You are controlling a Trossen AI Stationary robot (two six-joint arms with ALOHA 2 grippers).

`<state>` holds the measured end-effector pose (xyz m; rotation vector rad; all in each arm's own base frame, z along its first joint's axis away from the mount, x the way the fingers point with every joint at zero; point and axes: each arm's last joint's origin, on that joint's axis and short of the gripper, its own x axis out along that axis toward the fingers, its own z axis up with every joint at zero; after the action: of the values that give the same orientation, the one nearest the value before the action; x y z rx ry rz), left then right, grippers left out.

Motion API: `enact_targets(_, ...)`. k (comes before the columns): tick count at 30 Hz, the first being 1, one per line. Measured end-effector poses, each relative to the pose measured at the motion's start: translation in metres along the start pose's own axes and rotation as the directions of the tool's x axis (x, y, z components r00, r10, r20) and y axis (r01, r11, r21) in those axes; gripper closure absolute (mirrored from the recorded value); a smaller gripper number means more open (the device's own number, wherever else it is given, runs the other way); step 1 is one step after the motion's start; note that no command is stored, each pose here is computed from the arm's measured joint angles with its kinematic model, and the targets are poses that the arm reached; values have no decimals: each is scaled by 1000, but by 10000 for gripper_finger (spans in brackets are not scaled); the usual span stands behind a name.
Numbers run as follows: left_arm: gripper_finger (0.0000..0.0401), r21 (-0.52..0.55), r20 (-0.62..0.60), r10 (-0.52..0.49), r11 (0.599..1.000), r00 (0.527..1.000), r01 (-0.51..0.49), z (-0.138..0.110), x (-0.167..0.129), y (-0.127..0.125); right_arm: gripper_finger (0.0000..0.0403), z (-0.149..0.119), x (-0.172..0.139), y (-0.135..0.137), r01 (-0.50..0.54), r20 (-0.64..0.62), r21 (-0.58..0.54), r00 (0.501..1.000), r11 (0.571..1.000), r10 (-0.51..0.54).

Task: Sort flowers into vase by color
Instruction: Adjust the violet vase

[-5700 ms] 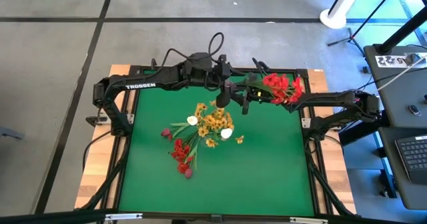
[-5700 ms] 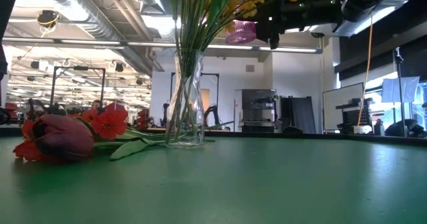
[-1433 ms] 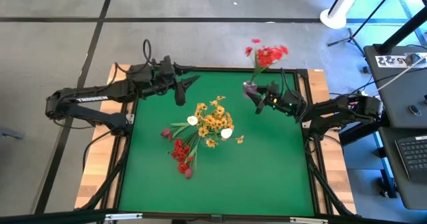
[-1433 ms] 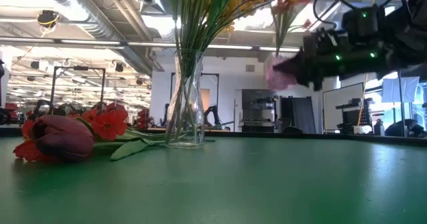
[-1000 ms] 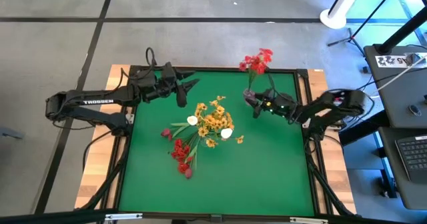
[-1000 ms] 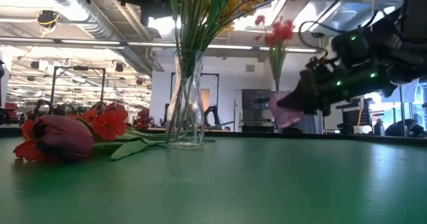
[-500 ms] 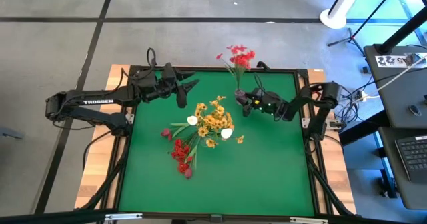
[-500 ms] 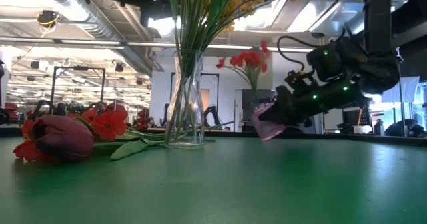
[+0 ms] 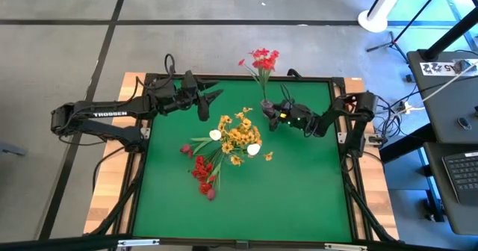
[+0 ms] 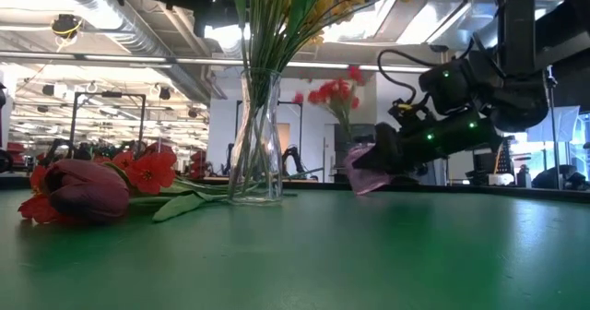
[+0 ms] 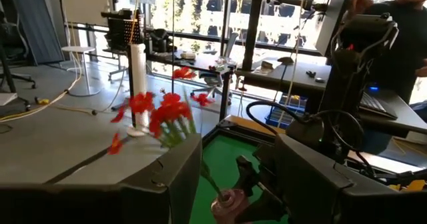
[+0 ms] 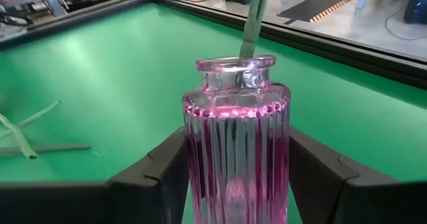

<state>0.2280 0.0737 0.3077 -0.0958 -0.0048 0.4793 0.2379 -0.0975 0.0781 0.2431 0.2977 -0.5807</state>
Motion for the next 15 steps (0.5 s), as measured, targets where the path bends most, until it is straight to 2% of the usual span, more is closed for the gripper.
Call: enact_targets(15, 217, 1, -39, 4, 1000, 999, -4, -4, 0, 0, 203, -14, -6, 22, 13, -77, -82, 997, 997, -19)
